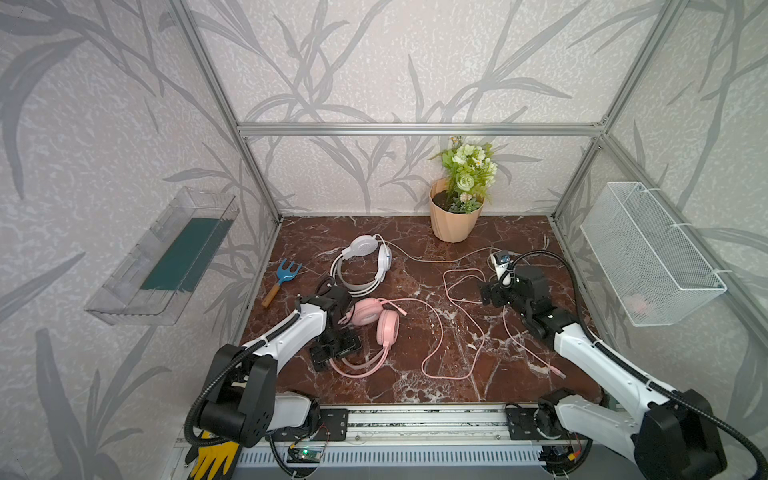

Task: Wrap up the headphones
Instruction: 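Reach the left gripper to the pink headset band and grasp it, then lift the pink headset farther from the robot while the right gripper nears the cables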

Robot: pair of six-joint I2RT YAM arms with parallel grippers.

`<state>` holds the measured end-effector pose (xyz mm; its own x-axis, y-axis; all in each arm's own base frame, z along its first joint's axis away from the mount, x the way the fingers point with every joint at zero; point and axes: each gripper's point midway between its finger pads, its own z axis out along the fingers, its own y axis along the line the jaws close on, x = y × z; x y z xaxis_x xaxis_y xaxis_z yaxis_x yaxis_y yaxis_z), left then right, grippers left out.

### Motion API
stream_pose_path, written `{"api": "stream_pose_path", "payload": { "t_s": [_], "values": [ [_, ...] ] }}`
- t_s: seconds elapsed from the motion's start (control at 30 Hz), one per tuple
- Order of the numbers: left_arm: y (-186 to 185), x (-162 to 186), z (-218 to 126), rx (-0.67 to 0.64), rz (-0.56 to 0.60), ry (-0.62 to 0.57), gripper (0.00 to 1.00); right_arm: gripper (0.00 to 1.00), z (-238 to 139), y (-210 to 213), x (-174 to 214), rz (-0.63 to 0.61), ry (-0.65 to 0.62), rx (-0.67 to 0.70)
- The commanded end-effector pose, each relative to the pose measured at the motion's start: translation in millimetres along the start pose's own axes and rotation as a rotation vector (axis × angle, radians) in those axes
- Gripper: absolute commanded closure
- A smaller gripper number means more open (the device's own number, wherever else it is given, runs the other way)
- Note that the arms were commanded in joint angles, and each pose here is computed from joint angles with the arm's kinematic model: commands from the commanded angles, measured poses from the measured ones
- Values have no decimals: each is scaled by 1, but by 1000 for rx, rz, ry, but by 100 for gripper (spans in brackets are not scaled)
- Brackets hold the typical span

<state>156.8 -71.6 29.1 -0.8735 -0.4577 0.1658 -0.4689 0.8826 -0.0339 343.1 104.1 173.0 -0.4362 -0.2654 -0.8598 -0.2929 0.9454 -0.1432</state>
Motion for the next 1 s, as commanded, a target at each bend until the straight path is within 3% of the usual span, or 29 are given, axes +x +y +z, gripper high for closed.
{"api": "stream_pose_path", "payload": {
  "t_s": [0.0,0.4,0.63,0.7,0.97],
  "values": [
    [2,-6,8,-23,-16,-22,19,1,0,-1,-7,9,-26,14],
    [-5,-25,20,-75,62,-22,42,1,2,0,-5,-2,-13,16],
    [-14,-40,15,-96,138,-49,47,1,3,0,-9,-7,-16,19],
    [-16,-47,12,-114,170,-62,53,1,4,0,-10,-9,-18,20],
    [-31,-75,-7,-140,273,-135,52,1,5,2,-15,-10,-27,21]
  ]
}}
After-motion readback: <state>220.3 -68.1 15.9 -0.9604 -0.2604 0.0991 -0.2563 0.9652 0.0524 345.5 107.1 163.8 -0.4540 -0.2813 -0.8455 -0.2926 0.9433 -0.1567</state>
